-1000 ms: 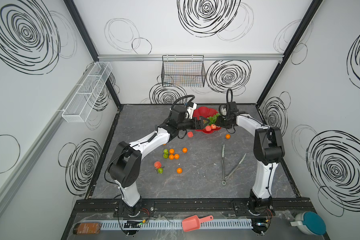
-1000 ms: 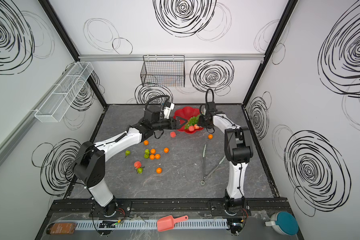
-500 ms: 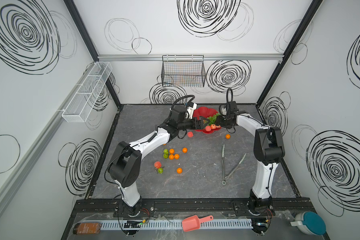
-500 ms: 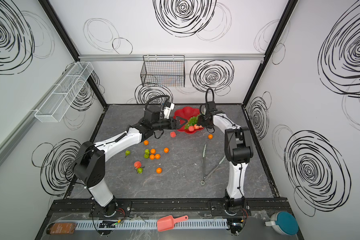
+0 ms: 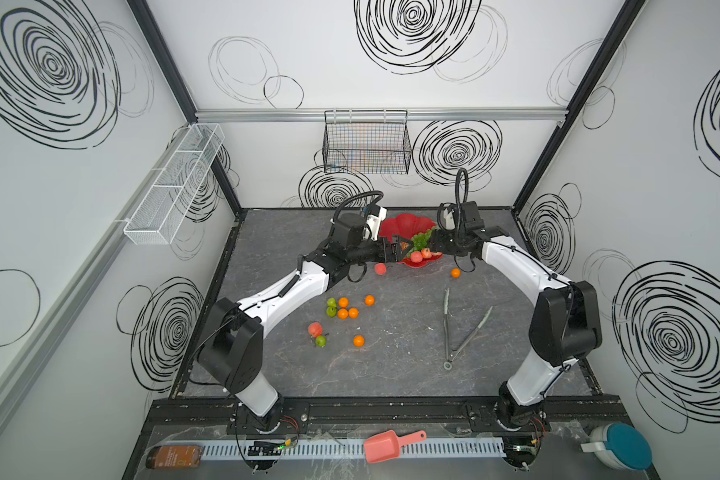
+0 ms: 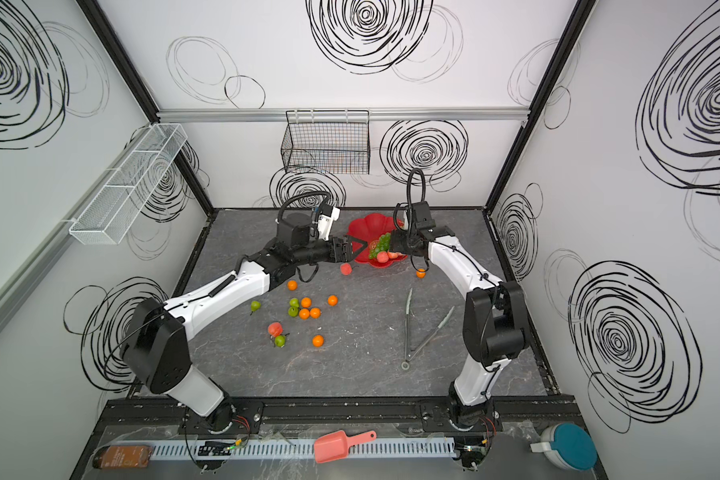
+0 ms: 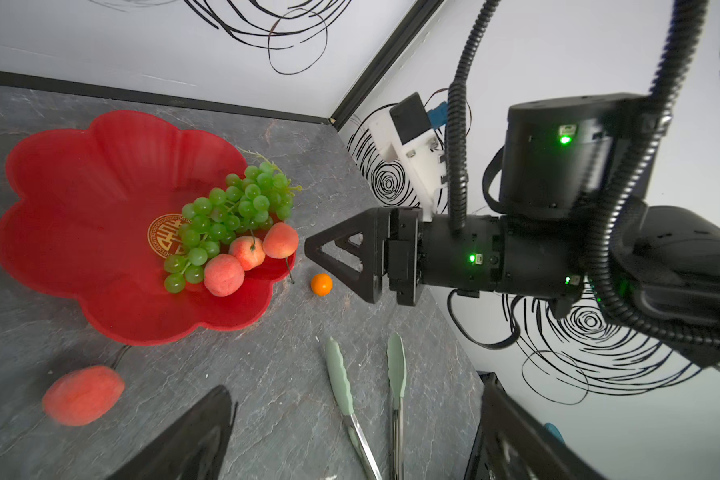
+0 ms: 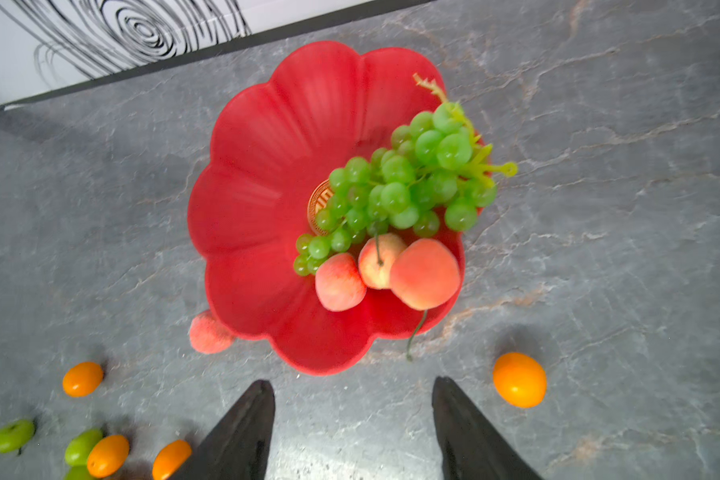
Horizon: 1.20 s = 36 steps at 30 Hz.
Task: Place and organize the fake fruits in the fruit bowl
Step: 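Move the right gripper to the pink peach beside the bowl and grasp it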
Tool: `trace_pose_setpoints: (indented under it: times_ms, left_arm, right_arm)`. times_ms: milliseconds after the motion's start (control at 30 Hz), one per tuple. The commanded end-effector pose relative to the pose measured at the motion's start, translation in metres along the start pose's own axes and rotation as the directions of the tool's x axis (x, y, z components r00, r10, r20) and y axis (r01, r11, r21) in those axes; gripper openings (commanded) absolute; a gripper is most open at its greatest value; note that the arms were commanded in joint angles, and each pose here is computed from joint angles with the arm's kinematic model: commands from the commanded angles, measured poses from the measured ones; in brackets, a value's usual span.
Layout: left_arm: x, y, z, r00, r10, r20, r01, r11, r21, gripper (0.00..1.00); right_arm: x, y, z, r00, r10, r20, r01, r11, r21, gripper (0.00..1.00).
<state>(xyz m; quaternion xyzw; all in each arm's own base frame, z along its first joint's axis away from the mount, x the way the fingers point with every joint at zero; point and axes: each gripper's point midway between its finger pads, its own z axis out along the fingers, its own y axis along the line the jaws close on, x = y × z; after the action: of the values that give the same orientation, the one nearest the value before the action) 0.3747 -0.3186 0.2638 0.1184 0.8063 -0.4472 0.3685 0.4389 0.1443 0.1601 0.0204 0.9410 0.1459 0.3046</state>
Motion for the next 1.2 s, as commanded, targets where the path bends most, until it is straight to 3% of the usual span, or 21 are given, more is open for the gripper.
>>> trace_pose_setpoints:
  times_ms: [0, 367, 667, 967, 1167]
  left_arm:
    - [0.005, 0.014, -0.025, 1.0, -0.005, 0.021, 0.006, 0.999, -0.046, 0.96]
    - [0.044, 0.092, -0.099, 0.992, -0.1, 0.07, 0.112, 0.976, -0.188, 0.96]
    - [0.031, 0.117, -0.112, 0.972, -0.191, 0.136, 0.212, 0.965, -0.157, 0.96]
    - [0.028, 0.125, -0.114, 0.967, -0.206, 0.148, 0.229, 0.96, -0.16, 0.96]
    - [0.029, 0.127, -0.114, 0.966, -0.211, 0.148, 0.234, 0.959, -0.161, 0.96]
  right_arm:
    - [0.019, 0.023, -0.001, 0.999, -0.051, 0.0, 0.051, 0.999, -0.012, 0.64]
    - [0.073, 0.097, 0.026, 0.962, -0.268, -0.047, 0.266, 0.963, -0.046, 0.65]
    - [0.09, 0.12, 0.077, 0.938, -0.321, -0.132, 0.322, 0.947, -0.013, 0.65]
    - [0.083, 0.116, 0.11, 0.939, -0.305, -0.159, 0.32, 0.944, 0.079, 0.66]
    - [0.079, 0.117, 0.124, 0.938, -0.301, -0.173, 0.317, 0.946, 0.069, 0.67]
